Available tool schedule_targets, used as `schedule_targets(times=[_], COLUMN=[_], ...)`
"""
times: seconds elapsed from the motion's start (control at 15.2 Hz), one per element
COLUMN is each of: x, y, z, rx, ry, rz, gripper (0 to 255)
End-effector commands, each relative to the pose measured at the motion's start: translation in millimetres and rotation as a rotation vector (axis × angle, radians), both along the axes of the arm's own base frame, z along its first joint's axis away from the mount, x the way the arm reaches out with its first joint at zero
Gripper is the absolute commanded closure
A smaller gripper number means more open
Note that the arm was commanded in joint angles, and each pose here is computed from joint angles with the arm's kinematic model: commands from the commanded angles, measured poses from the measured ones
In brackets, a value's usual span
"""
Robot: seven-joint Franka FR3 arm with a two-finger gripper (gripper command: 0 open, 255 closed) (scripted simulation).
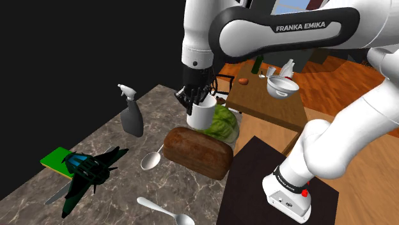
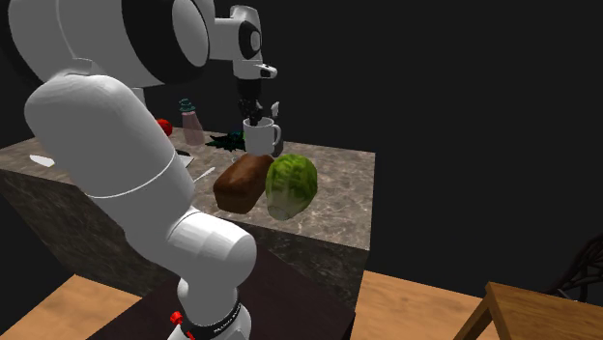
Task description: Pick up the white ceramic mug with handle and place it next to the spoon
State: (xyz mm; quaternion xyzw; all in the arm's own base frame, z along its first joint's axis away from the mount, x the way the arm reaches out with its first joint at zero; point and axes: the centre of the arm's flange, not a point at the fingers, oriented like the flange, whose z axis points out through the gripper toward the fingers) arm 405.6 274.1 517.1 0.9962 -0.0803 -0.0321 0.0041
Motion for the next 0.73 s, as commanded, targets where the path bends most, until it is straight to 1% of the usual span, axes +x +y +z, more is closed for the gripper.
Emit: schedule_targets(times=[0.0, 0.66], x=[-24.2, -145.1], y=[10.6, 63.7], z=[3.3, 3.9], rx=[0.0, 0.0], ry=[0.0, 0.0], rz=[-0.001, -0.001], gripper=[255, 255])
